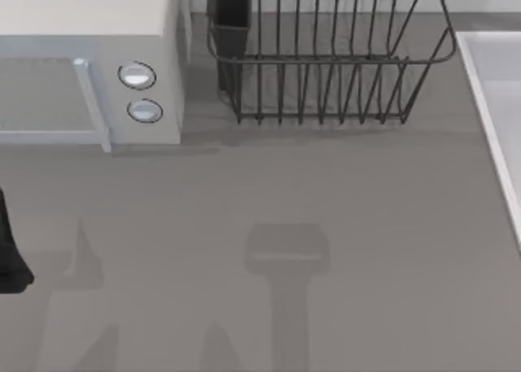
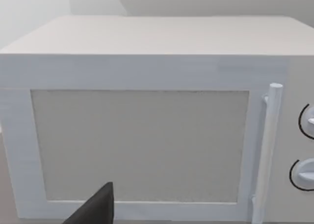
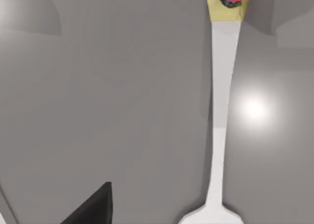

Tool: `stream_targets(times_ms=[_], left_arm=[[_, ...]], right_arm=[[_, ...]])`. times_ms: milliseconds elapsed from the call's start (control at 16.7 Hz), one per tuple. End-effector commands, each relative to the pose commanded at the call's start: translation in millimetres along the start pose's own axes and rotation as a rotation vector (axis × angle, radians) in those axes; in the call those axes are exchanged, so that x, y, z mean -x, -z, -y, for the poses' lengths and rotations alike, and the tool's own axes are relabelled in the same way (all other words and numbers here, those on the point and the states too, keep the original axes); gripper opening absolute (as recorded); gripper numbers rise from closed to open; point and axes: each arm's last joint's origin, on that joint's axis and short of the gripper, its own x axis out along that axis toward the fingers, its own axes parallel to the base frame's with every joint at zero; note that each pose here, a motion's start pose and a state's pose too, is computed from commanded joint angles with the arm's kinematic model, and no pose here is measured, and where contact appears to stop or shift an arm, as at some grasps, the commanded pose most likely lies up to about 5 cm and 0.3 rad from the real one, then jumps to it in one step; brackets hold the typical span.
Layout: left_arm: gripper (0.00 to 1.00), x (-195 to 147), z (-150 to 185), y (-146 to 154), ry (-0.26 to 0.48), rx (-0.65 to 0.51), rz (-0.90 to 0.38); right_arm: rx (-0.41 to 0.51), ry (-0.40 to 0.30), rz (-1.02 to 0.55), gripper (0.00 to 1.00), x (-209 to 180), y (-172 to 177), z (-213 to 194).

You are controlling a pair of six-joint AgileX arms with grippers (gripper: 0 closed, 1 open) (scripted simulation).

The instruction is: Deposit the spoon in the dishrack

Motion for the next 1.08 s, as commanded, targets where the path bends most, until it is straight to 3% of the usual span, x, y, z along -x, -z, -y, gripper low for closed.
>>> stream_targets(times_ms=[240,660,1020,1080], left_arm=[[1.00,0,0,0,0.000,0.000,0.000],[1.00,0,0,0,0.000,0.000,0.000],[1.00,0,0,0,0.000,0.000,0.000],[1.00,0,0,0,0.000,0.000,0.000]], right_arm=[[-0.003,-0.006,0.004,1.00,-19,1,2],[-0.003,0.001,0.001,1.00,-93,2,2],[-0.003,-0.003,0.003,1.00,-100,1,0],[-0.003,-0.003,0.003,0.92,-100,1,0]])
